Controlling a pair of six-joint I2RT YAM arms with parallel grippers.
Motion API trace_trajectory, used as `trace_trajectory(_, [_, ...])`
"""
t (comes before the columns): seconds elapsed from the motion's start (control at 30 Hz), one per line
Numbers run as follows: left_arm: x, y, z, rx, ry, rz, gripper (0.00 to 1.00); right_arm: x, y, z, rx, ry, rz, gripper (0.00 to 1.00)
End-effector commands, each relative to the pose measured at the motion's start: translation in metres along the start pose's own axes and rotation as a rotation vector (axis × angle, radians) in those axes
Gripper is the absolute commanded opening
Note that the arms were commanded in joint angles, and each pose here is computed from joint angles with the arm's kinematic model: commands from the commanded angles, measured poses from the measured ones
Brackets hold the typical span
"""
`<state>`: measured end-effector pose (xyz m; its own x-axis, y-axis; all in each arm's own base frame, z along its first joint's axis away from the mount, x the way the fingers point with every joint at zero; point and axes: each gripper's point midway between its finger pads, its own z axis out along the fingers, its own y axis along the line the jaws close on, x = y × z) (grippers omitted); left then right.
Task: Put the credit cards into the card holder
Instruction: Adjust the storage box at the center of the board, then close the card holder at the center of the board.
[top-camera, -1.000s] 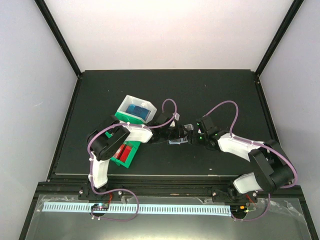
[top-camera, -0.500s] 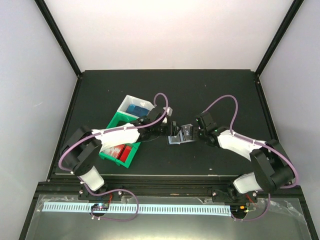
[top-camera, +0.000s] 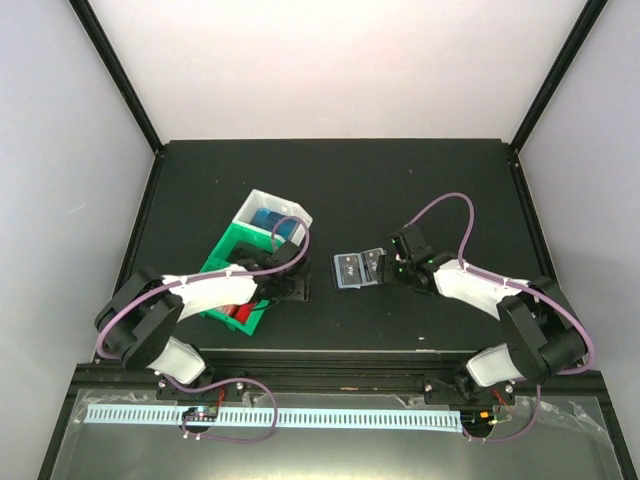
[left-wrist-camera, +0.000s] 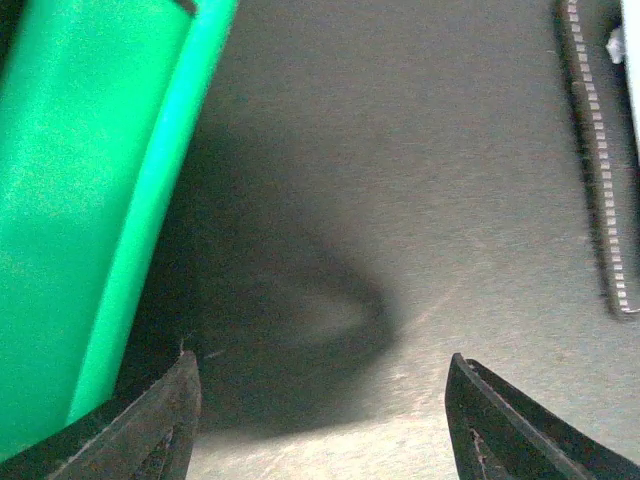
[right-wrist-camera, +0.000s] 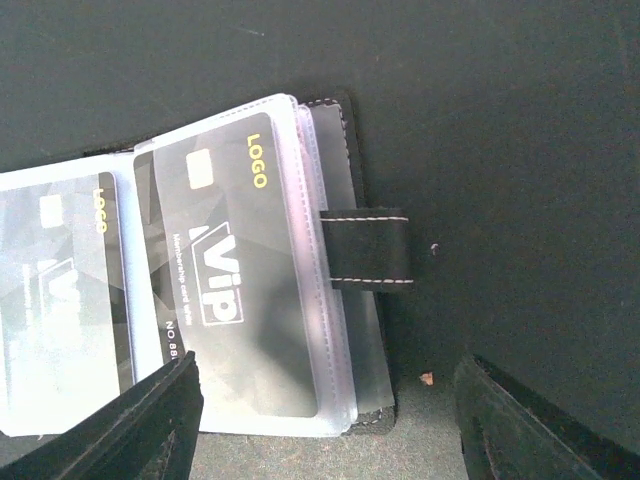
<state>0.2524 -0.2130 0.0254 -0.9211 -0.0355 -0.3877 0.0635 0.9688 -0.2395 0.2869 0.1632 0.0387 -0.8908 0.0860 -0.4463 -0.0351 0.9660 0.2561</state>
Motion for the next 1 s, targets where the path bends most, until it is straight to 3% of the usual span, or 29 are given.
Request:
trace_trajectory(0.0, [0.0,0.045,-0.014,-0.201,-0.049,-0.025,0.69,0.003,0.003,0.002,-0.019,0.004,0.018,0.7])
trace_trajectory(0.23, [-0.016,0.067,-0.018,-0.249,-0.087,-0.058,0.7,-0.005,-0.005,0.007,0.05,-0.007,0.006,0.7])
trace_trajectory(0.37, [-0.025,0.042,-0.02,-0.112,-0.107,-0.042,0.7,-0.014,-0.035,0.008,0.24,-0.03,-0.013,0.69])
trace_trajectory(0.6, [-0.028,-0.017,-0.018,0.201,-0.079,-0.043,0.71,-0.021,-0.032,0.015,0.241,-0.036,-0.065,0.64])
trace_trajectory(0.97, [-0.035,-0.031,-0.008,0.237,-0.058,-0.079,0.71,-0.037,-0.054,-0.003,0.364,-0.142,0.066,0.6])
